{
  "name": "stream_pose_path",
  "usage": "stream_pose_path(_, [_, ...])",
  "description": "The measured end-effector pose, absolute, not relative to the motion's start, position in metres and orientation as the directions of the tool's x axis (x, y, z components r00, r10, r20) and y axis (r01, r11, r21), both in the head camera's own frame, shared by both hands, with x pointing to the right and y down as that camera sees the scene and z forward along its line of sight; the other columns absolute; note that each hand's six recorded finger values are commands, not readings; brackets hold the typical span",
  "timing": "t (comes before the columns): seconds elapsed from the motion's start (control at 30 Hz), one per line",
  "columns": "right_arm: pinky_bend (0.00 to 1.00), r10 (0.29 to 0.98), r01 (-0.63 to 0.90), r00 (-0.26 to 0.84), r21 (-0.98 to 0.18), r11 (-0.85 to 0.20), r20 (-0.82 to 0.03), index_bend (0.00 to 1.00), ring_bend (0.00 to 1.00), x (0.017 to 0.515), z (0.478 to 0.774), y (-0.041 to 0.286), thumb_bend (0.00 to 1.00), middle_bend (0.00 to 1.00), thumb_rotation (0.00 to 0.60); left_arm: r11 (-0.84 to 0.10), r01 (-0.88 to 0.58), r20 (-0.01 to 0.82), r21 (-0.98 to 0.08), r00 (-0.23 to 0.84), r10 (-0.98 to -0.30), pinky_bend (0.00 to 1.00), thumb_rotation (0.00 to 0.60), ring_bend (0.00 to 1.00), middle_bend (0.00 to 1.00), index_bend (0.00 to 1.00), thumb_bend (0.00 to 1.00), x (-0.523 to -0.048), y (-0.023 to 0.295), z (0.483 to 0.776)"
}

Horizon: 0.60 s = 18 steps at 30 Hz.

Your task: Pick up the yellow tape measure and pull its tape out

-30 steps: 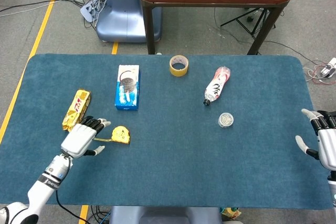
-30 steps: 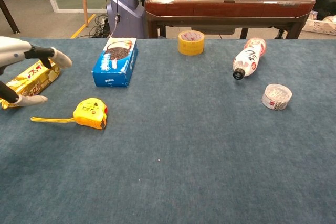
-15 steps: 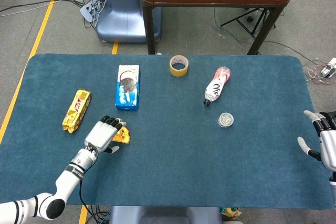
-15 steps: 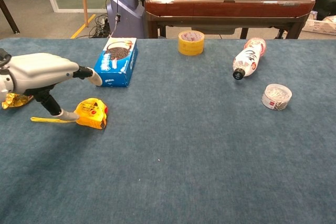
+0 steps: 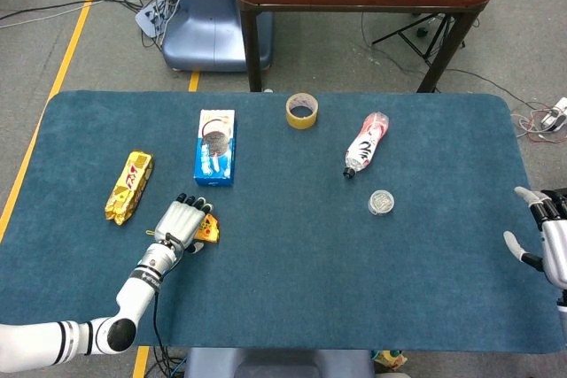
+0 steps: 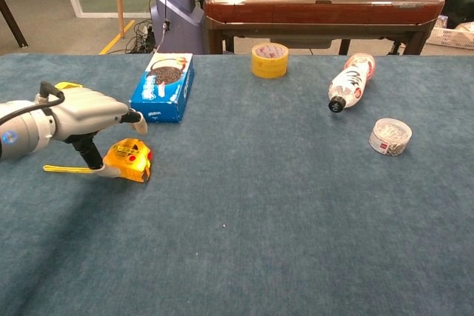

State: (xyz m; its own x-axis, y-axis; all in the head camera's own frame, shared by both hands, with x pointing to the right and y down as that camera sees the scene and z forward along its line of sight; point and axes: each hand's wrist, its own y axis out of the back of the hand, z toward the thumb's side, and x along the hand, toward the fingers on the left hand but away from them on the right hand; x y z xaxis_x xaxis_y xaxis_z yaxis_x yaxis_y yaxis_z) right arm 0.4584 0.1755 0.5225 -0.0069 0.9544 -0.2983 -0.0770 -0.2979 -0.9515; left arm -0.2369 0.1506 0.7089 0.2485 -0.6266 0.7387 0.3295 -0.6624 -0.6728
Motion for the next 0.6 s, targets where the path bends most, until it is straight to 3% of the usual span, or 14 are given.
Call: stream_pose_path(0.6, [0.35,0.95,-0.074,-0.044,-0.947,-0.312,-0.309,0.23,0.21,0.469,0.523,0.183,0.34,0.3,0.6,-0.677,0.342,0.756,-0.651,0.211,-0.62,0.12,0.6,0.18,0.21,0.29,0.2,-0.229,0.148,0.725])
